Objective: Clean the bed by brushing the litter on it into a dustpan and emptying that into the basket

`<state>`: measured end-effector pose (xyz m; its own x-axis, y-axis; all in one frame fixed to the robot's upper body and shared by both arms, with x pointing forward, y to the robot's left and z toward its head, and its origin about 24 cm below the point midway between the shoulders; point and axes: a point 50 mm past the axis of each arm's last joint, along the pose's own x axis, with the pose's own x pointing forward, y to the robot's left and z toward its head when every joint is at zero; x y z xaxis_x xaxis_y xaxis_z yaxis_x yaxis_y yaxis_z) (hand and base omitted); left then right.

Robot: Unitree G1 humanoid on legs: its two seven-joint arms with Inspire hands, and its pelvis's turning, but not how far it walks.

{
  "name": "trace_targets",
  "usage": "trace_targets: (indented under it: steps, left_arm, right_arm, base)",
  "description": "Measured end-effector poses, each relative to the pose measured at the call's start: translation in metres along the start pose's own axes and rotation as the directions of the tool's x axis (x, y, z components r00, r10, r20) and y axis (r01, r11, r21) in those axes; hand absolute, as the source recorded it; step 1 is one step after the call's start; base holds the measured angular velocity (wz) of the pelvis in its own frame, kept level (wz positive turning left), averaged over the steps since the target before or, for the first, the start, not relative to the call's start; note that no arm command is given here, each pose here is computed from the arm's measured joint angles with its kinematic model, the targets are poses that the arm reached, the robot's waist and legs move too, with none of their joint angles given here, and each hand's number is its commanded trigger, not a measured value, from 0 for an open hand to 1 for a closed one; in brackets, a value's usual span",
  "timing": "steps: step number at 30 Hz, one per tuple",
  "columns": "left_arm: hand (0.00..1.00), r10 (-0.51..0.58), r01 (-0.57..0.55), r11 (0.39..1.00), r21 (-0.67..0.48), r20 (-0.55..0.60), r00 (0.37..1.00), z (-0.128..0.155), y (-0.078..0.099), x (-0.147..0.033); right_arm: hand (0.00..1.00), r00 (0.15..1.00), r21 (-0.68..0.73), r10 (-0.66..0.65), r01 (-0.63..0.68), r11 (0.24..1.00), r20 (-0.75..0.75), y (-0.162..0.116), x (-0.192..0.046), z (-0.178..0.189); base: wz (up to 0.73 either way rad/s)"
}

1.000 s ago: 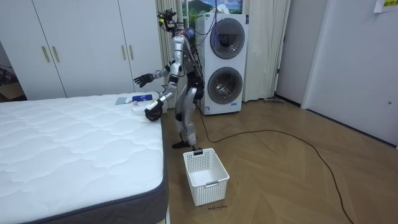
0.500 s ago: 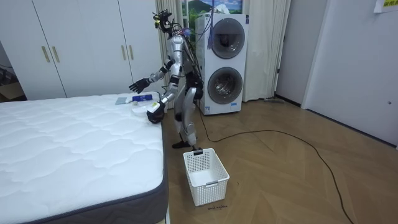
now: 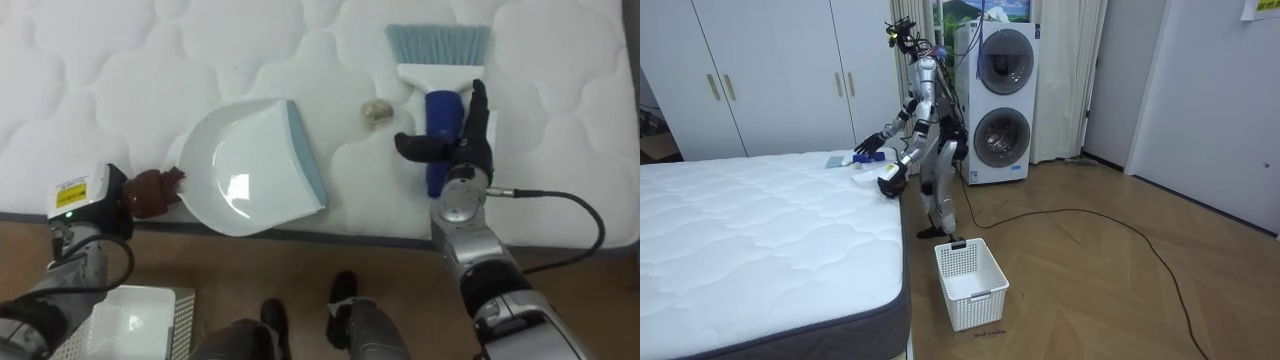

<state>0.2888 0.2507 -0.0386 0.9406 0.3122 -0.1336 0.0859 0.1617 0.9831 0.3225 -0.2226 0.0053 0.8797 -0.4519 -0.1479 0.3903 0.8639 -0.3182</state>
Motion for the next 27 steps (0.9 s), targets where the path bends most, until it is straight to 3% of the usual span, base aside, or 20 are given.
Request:
trace_targets:
  steps: [16, 19, 21, 22, 27]
  left_arm:
    - [1.0, 0.002, -0.002, 1.0, 0.001, 0.003, 1.0, 0.002, 0.001, 0.001]
    - [1.0, -0.001, 0.001, 1.0, 0.004, 0.001, 1.0, 0.002, 0.001, 0.001]
    - [1.0, -0.003, 0.003, 1.0, 0.009, 0.001, 1.0, 0.002, 0.001, 0.001]
    - [1.0, -0.005, 0.005, 1.0, 0.01, 0.0, 1.0, 0.002, 0.0, 0.001]
    - [1.0, -0.025, 0.025, 1.0, 0.017, -0.012, 1.0, 0.001, 0.0, 0.001]
  right_arm:
    - [0.0, 0.992, -0.086, 0.1, -0.106, 0.991, -0.073, -0.005, 0.001, -0.02]
    - [0.23, 0.991, -0.108, 0.094, -0.103, 0.989, -0.093, -0.008, 0.0, -0.026]
    - [0.89, 0.991, -0.128, 0.092, -0.105, 0.986, -0.099, -0.009, 0.0, -0.029]
    - [1.0, 0.991, -0.14, 0.086, -0.1, 0.985, -0.104, -0.01, 0.0, -0.03]
    - [1.0, 0.995, -0.208, 0.023, -0.043, 0.977, -0.098, -0.03, 0.007, -0.031]
  base:
    - [0.0]
    - [0.07]
    - [0.15]
    - [0.11]
    - [0.02]
